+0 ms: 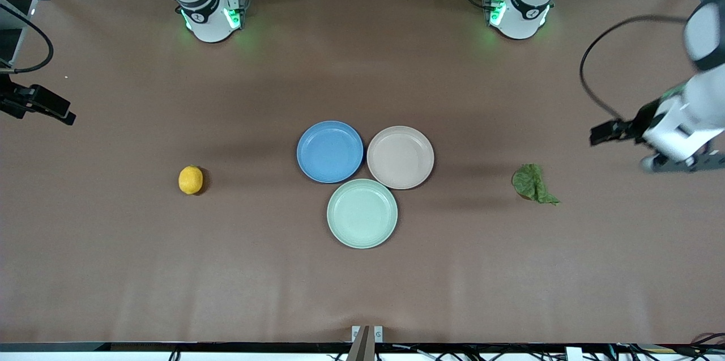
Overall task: Place lemon and lettuce in plates
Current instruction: 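Reach the left gripper to the lettuce while the right gripper reaches the lemon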
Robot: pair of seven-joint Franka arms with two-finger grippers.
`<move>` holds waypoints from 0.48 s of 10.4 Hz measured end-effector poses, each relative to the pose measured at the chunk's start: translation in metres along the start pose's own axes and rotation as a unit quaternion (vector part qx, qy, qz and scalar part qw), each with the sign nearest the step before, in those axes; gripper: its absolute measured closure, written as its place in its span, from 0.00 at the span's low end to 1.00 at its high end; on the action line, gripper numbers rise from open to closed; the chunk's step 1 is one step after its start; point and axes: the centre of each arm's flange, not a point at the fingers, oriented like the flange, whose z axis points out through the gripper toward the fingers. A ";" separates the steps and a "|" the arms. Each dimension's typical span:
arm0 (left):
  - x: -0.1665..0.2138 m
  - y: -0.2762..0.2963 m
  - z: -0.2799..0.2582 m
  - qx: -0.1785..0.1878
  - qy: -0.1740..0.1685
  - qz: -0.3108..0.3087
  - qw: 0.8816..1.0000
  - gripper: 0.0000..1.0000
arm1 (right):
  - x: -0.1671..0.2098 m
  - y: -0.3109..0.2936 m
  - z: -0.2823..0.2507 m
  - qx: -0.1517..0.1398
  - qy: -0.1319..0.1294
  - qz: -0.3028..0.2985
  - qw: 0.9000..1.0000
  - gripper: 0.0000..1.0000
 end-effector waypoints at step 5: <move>0.011 0.000 0.178 0.012 -0.027 0.011 1.000 0.00 | 0.012 -0.002 0.028 -0.004 -0.025 0.004 1.000 0.00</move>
